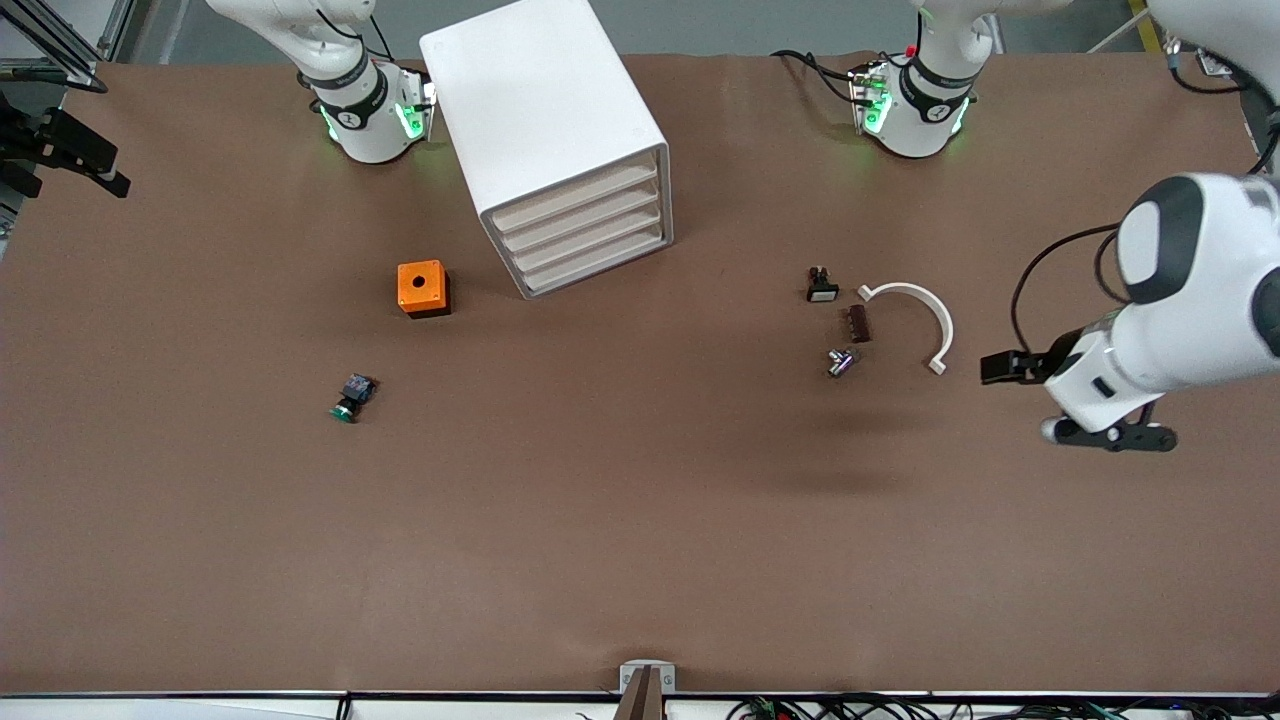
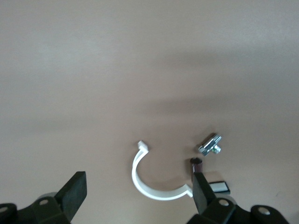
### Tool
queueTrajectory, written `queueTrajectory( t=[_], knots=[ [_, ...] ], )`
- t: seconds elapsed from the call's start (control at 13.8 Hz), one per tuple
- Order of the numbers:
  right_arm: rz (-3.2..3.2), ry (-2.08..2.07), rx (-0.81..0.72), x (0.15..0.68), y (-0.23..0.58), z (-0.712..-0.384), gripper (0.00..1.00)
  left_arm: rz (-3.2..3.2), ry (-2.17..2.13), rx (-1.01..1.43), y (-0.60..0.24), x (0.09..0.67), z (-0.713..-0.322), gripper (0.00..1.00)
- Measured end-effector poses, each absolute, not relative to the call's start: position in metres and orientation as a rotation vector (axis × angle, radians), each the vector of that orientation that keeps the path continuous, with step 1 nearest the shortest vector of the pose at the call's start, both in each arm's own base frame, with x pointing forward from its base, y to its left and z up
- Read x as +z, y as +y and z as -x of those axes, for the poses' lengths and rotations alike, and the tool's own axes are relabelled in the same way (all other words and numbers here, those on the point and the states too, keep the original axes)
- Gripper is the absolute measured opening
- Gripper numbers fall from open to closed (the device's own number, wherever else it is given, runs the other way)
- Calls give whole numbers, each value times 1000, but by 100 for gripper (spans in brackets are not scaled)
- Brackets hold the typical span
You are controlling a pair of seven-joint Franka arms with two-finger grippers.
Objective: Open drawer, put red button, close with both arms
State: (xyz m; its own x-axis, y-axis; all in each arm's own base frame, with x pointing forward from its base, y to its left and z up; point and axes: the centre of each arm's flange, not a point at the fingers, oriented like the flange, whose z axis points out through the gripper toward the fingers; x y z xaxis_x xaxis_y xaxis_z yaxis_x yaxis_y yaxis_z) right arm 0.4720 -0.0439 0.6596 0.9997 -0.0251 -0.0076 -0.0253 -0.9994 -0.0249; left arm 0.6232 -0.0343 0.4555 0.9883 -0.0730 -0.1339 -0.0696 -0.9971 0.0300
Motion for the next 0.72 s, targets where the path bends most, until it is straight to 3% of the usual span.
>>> queueTrajectory(
  t=[0.72],
  knots=[
    [3116,41,16,658,-44,-471,100,-3130,-58,-89,-14,577,-553,100]
  ],
)
